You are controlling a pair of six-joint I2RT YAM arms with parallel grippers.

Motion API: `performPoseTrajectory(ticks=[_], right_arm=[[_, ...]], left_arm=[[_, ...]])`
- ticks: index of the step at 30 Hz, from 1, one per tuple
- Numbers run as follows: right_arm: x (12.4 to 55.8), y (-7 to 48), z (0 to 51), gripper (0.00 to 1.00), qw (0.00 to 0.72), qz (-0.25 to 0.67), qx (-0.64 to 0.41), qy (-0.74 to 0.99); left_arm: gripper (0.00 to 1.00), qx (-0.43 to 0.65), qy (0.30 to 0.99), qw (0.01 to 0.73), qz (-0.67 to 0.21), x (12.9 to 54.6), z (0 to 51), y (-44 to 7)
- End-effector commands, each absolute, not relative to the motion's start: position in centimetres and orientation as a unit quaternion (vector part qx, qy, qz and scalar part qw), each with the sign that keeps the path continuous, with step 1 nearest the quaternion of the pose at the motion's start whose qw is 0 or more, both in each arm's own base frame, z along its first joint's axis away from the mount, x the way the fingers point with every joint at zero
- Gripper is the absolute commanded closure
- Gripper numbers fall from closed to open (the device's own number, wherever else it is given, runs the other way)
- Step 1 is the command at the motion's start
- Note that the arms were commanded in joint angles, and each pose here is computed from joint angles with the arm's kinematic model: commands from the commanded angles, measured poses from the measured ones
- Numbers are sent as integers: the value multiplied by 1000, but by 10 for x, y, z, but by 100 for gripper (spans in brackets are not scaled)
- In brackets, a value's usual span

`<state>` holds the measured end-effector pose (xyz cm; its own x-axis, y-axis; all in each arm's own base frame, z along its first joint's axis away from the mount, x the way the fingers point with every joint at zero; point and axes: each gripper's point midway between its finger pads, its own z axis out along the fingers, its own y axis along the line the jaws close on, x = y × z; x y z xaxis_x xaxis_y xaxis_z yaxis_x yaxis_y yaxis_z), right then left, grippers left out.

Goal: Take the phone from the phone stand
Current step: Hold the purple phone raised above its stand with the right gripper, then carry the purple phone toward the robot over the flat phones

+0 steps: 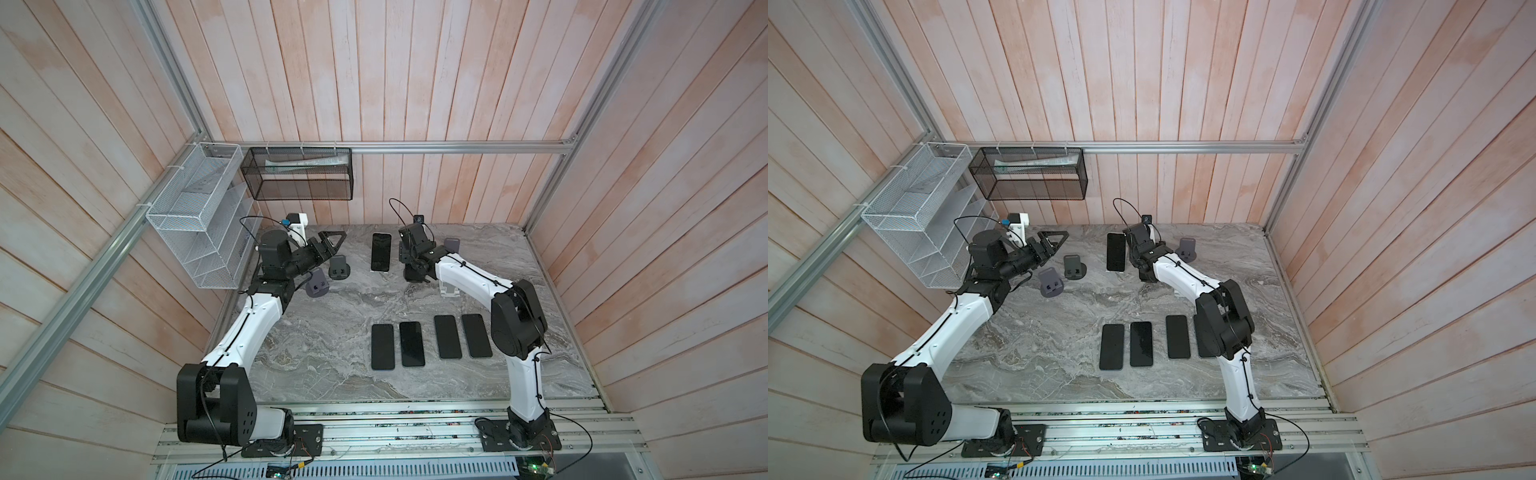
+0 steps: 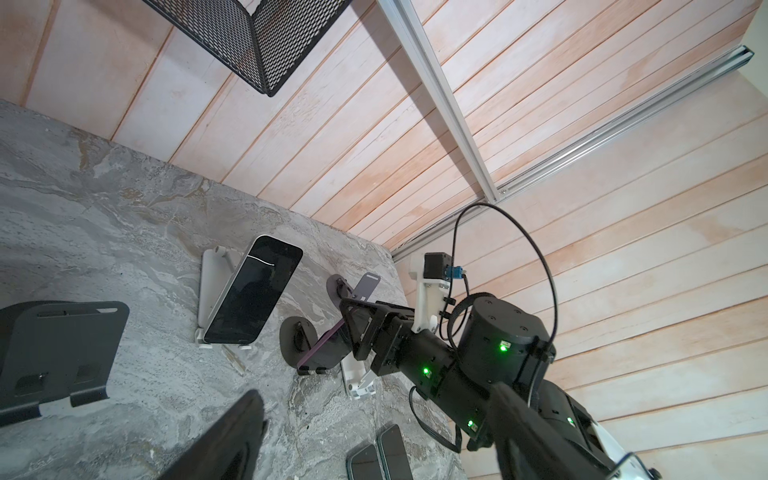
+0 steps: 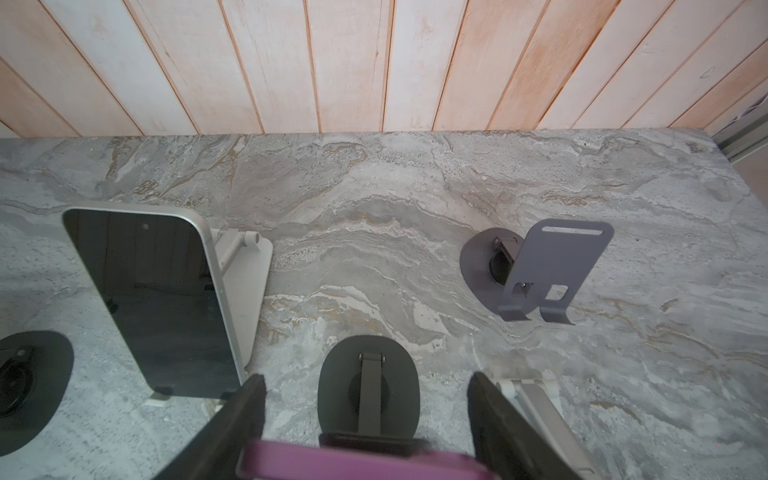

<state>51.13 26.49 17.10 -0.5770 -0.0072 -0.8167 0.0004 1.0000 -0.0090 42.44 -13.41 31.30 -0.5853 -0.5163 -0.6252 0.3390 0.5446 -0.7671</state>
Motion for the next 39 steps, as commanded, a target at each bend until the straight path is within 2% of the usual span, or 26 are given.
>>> performPoseTrajectory(ticks=[1, 4, 8, 23, 34, 39], right_arm=[[503, 268, 234, 35, 506, 8, 3, 862], [493, 271, 246, 35, 514, 10, -2, 858], [477, 282, 256, 35, 513, 19, -12, 858], [395, 360, 263, 35, 485, 49, -81, 869], [336, 420, 216, 38, 407, 119, -80, 902], [314, 444, 197, 39, 375, 144, -86, 912]], left_arm=[[13, -56, 746, 472, -467, 423, 324, -126], [10, -79, 748, 483, -448, 426, 322, -111], [0, -102, 749, 504, -417, 429, 322, -90], [0, -127, 751, 510, -399, 438, 313, -65], [0, -153, 754, 534, -350, 442, 310, -36], [1, -153, 747, 536, -361, 440, 315, -33]])
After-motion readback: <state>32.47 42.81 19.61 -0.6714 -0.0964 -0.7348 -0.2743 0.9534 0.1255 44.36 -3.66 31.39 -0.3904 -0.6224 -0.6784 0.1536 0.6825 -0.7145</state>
